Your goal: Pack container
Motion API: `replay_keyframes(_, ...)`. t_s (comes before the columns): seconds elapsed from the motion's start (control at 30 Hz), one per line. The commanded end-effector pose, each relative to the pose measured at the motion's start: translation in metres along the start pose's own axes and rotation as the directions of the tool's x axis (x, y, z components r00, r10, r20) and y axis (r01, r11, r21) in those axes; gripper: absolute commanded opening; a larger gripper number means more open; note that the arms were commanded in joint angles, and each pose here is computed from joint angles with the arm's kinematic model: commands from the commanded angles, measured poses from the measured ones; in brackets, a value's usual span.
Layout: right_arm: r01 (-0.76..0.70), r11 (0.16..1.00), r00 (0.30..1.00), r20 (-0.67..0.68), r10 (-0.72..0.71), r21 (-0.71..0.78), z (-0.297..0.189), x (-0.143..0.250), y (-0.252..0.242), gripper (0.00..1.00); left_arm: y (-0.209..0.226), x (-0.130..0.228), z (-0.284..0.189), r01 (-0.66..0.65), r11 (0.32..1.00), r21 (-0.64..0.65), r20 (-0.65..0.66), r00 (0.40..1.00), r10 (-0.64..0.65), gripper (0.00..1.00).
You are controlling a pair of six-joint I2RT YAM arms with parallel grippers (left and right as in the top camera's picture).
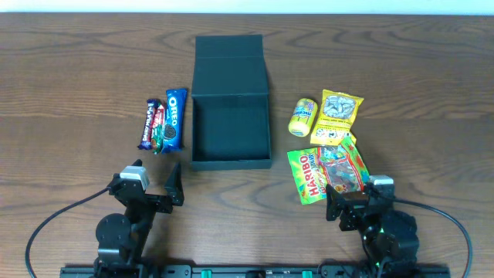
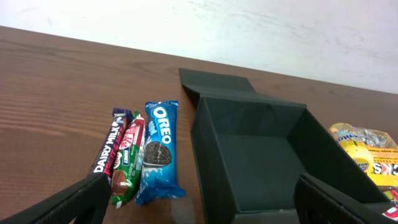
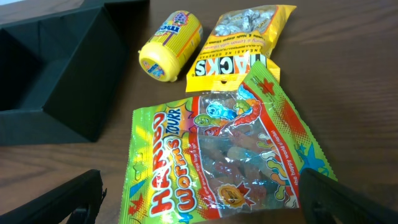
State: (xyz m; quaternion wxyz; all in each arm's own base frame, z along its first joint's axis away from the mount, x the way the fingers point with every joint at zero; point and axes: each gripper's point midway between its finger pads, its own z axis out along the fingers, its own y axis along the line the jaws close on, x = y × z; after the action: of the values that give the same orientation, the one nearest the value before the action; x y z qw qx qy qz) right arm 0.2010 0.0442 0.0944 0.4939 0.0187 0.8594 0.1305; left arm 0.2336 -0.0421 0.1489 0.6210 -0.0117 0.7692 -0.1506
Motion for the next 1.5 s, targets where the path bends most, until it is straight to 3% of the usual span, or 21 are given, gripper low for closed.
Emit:
replay_keyframes(0.0, 0.017, 1.0, 1.0, 0.01, -0.017, 0.009, 0.0, -0.001, -0.001, 0.99, 0.003, 0.013, 0.003, 0.006, 1.0, -0.007, -0.025, 1.0, -0.006, 0.95)
replay_keyframes(1.27, 0.008, 1.0, 1.0, 0.006, -0.008, -0.012, 0.0, 0.0, 0.002, 0.99, 0.002, 0.013, 0.003, 0.008, 1.0, 0.002, -0.026, 1.0, -0.007, 0.95)
replay_keyframes(1.4, -0.229, 0.972, 0.973, -0.022, 0.228, -0.054, 0.0, 0.002, 0.01, 0.99, -0.008, 0.015, 0.003, 0.099, 0.993, 0.057, -0.045, 0.994, -0.097, 0.95)
replay_keyframes(1.47, -0.437, 0.893, 0.898, -0.1, 0.428, -0.108, -0.003, 0.009, 0.024, 0.99, -0.015, 0.017, 0.002, 0.208, 0.974, 0.089, -0.067, 0.977, -0.202, 0.95)
